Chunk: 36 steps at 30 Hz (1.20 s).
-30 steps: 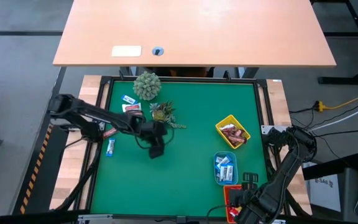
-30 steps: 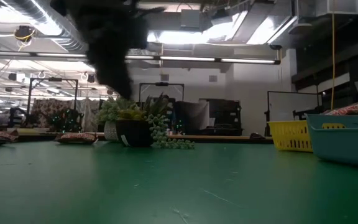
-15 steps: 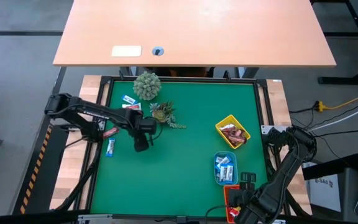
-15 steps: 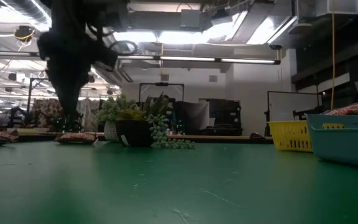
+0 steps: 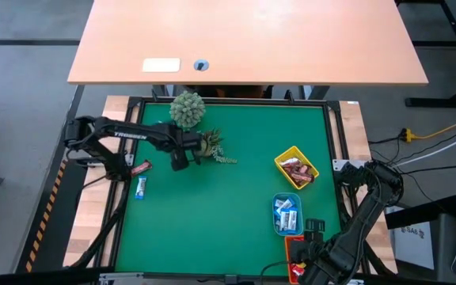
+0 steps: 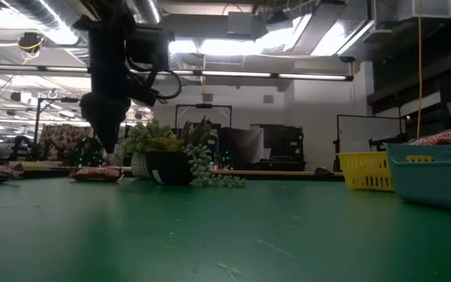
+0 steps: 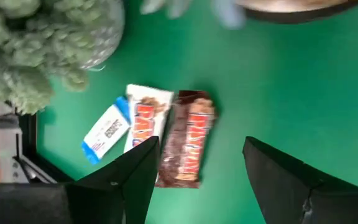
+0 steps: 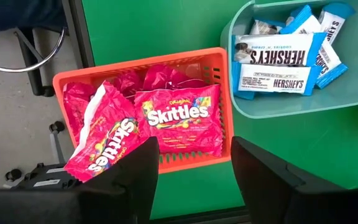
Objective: Sort candy
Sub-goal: Put the brown candy into the yellow bin
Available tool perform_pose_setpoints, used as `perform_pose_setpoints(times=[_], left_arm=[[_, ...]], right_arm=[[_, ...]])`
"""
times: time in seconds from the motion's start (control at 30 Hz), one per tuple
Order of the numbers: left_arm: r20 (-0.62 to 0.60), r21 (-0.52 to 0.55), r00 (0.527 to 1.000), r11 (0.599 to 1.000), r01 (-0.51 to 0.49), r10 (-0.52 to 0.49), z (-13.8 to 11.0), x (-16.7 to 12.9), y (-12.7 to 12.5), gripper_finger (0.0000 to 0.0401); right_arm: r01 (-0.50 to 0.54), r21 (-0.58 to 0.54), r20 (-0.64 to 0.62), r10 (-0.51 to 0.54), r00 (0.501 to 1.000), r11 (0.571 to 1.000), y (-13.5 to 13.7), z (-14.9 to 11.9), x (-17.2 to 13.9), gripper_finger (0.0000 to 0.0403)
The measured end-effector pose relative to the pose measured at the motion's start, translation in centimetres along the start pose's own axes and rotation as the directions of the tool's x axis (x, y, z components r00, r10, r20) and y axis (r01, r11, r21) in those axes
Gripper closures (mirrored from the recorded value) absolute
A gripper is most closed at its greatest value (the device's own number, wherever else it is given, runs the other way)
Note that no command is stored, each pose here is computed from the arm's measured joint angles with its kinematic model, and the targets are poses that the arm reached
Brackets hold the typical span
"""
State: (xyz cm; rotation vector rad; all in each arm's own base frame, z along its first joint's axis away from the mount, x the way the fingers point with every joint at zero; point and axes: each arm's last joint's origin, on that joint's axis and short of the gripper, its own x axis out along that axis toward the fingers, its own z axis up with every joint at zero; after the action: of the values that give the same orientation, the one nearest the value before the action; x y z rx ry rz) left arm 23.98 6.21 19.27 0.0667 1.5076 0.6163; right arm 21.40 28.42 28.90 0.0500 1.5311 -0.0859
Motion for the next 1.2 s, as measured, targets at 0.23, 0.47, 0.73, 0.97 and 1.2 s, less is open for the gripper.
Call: perform_pose_setpoints(times=[0.23, 0.47, 0.73, 0.97, 1.2], left_arm=[[-0.054, -0.026, 0.998, 1.000, 0.007, -0.008, -0.9, 2.4, 1.4, 0.0179], [-0.035, -0.046, 0.999, 0.999, -0.006, 0.004, -2.1, 5.4, 1.6, 0.0179], [0.030, -0.086, 0.999, 0.996, -0.010, 0.012, -2.6, 7.0, 1.8, 0.0180], [0.033, -0.081, 0.999, 0.997, -0.005, 0.007, -2.5, 7.0, 1.5, 0.0222], [0.034, -0.104, 0.999, 0.994, 0.027, -0.023, -2.6, 7.0, 1.3, 0.0286]], right_arm=[[0.000, 0.000, 0.000, 0.000, 1.000, 1.000, 0.0, 0.0, 0.0, 0.0205], [0.000, 0.000, 0.000, 0.000, 1.000, 1.000, 0.0, 0.0, 0.0, 0.0205], [0.000, 0.000, 0.000, 0.000, 1.000, 1.000, 0.0, 0.0, 0.0, 0.0205], [0.000, 0.000, 0.000, 0.000, 1.000, 1.000, 0.0, 0.0, 0.0, 0.0205], [0.000, 0.000, 0.000, 0.000, 1.000, 1.000, 0.0, 0.0, 0.0, 0.0205]])
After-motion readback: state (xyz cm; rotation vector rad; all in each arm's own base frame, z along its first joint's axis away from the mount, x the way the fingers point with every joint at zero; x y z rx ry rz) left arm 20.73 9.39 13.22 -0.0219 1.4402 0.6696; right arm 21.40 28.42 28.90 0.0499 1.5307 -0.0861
